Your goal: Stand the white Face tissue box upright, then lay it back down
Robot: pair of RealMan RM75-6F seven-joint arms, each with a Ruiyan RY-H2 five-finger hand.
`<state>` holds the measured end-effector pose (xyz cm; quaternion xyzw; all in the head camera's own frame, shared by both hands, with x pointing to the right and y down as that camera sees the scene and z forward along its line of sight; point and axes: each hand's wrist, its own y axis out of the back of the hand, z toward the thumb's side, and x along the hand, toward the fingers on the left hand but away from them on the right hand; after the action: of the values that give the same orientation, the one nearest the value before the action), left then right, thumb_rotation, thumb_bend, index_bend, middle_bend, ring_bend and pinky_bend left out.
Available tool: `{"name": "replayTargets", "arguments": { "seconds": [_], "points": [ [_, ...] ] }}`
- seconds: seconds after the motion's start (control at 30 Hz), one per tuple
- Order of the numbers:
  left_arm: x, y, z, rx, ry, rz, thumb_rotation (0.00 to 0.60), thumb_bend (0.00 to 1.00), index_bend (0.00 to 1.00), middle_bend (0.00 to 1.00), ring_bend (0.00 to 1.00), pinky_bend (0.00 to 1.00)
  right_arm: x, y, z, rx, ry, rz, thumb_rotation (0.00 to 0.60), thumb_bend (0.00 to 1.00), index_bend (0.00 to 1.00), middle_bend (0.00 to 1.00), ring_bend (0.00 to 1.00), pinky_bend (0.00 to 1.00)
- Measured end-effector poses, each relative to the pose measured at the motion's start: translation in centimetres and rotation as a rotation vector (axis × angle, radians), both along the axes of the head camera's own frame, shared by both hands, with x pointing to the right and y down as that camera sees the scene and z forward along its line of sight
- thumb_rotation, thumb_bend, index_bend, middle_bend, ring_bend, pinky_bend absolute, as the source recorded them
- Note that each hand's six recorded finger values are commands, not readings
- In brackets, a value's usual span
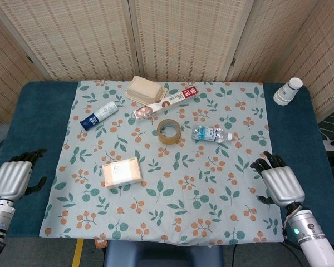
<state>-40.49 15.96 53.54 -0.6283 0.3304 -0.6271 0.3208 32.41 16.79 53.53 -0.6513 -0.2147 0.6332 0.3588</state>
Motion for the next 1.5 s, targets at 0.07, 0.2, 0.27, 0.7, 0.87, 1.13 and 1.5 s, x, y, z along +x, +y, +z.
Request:
{"name": "replayTargets", "arguments": {
  "seconds": [0.07, 0.2, 0.27, 0.7, 0.87, 1.13, 1.5],
  "points": [
    [0.0, 0.0, 0.1, -0.002, 0.0, 0.001, 0.6, 0.35, 0.16, 0.25, 0.22, 0.28, 0.0, 0.0, 0.1, -0.002, 0.001, 0.0, 0.6, 0.07, 0.27, 0.19, 0.05, 0.1],
    [0.1, 0.0, 0.0, 0.0, -0.002, 0.006, 0.6, 0.35, 0.16, 0.25, 0.22, 0.28, 0.0, 0.0, 0.0, -0.003, -0.001, 0.0, 0.6, 0.07, 0.27, 0.19, 0.05, 0.1],
    [0.1, 0.1, -0.1, 0.003, -0.003, 0.005, 0.6, 0.35, 0.16, 0.25, 0.22, 0.28, -0.1, 0.1, 0.0, -0.005, -0.004, -0.001, 0.6, 0.07, 0.27, 0.19, 0.05, 0.1],
    [0.1, 0.0, 0.3, 0.007, 0.003, 0.011, 0.6, 0.35, 0.16, 0.25, 0.22, 0.29, -0.1, -0.1, 0.1, 0.001, -0.003, 0.002, 0.6, 0.07, 0.27, 0.19, 0.05, 0.1],
    [0.5, 0.0, -0.5, 0.04, 0.022, 0.007, 0.6, 0.35, 0.19, 0.26, 0.26, 0.32, -0.4, 0.1, 0.1, -0.009, -0.013, -0.005, 0.6, 0.07, 0.27, 0.19, 0.05, 0.1],
    [4.7, 1.0, -0.6, 0.02, 0.209, -0.016, 0.6, 0.34, 0.23, 0.31, 0.31, 0.34, -1.4, 0.9, 0.1, -0.036, -0.042, -0.032, 0.6, 0.07, 0.27, 0.19, 0.05, 0.1],
    [14.2, 2.1, 3.3, -0.096, 0.264, 0.144, 0.6, 0.27, 0.12, 0.31, 0.51, 0.65, -1.0, -0.4, -2.4, 0.039, -0.079, 0.004, 0.6, 0.07, 0.27, 0.19, 0.05, 0.1]
  ]
}}
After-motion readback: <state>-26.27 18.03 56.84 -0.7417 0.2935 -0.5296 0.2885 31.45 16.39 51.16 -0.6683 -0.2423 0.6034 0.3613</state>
